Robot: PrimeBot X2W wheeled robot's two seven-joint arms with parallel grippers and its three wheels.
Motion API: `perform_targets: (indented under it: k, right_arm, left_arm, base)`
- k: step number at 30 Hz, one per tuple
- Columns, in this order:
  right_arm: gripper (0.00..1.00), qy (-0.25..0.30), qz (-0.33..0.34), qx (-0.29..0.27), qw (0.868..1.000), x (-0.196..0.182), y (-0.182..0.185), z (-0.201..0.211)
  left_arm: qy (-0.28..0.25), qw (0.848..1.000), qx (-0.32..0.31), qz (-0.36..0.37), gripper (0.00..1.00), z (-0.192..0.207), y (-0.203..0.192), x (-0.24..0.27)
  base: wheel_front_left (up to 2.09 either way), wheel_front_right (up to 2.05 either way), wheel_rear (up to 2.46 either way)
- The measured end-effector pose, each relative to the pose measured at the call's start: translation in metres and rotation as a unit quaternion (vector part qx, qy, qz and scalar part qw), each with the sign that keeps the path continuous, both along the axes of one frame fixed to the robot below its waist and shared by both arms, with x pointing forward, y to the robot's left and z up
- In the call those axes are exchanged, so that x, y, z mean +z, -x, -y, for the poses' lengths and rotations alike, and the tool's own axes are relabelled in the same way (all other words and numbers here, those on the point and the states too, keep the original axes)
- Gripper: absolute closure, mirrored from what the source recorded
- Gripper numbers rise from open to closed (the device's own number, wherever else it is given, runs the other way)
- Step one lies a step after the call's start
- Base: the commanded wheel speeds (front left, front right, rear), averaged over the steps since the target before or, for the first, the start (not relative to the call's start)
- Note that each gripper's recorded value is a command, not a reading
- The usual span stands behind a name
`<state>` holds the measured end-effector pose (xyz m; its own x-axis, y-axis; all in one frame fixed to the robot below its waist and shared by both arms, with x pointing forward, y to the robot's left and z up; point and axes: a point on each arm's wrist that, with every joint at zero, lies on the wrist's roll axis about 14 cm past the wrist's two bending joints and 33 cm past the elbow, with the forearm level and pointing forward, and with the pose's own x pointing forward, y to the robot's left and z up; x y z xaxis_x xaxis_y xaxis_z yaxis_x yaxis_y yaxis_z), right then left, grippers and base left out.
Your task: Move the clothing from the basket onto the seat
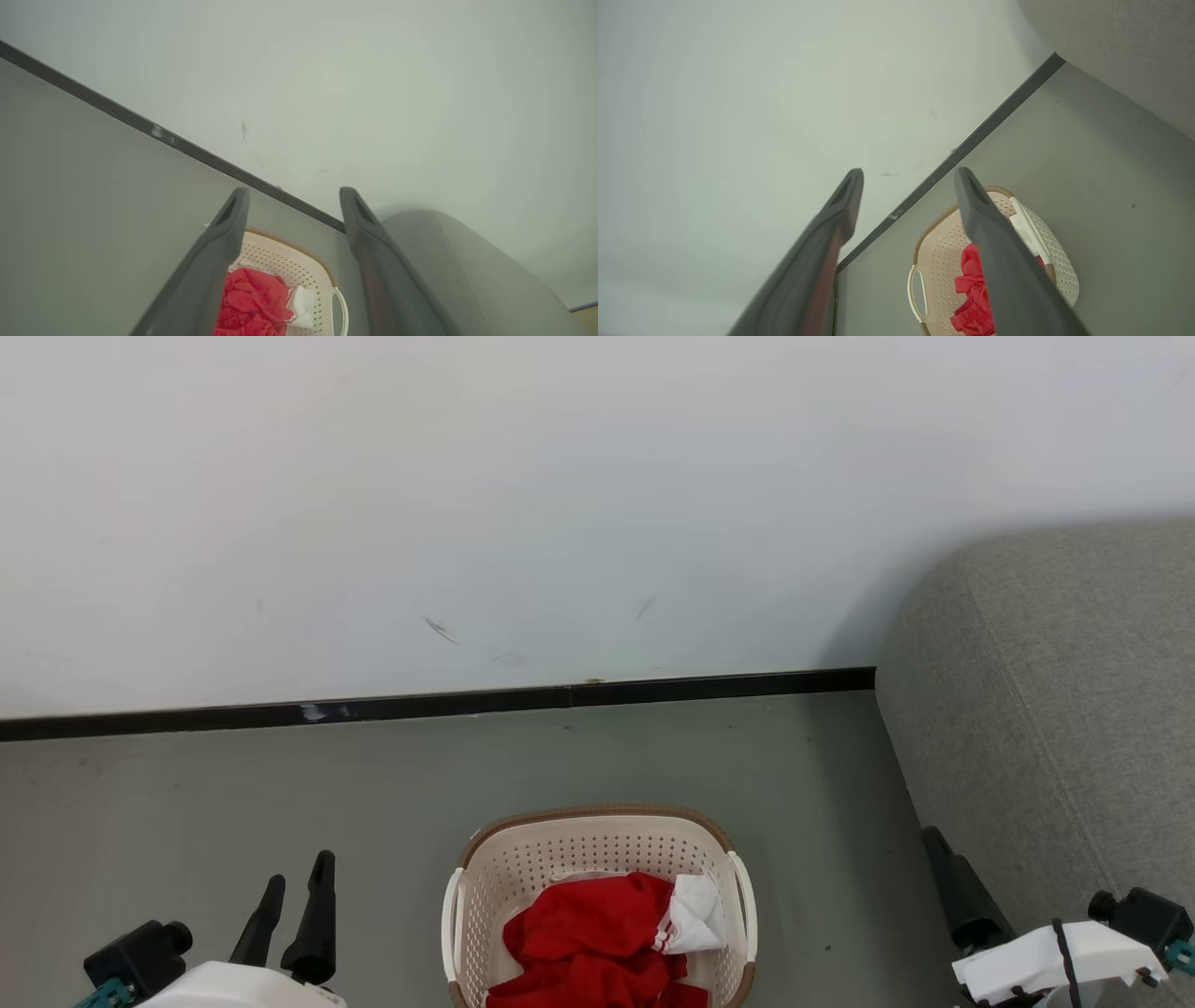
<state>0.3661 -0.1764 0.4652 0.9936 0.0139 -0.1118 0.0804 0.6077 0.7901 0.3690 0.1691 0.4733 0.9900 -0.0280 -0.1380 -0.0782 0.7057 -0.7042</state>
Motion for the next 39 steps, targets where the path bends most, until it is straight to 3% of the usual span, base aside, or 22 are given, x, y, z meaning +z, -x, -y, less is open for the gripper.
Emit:
perform_targets:
  k: [10,21,39]
  right_arm:
    - [0.0,0.087,0.016,0.018,0.996,0.006,0.002,-0.006]
    - [0.0,0.179,0.035,0.035,0.983,0.012,0.004,-0.011]
    - [0.0,0.321,0.073,0.069,0.942,0.021,0.005,-0.026]
  left_arm:
    - [-0.088,0.996,-0.002,0.012,0.0,0.003,0.003,0.006]
    - [-0.18,0.983,0.0,0.029,0.0,0.004,0.005,0.013]
    - [-0.313,0.947,0.014,0.072,0.0,0.001,0.009,0.029]
  base:
    - [0.0,0.0,0.0]
    - [0.0,0.0,0.0]
    - [0.0,0.0,0.0]
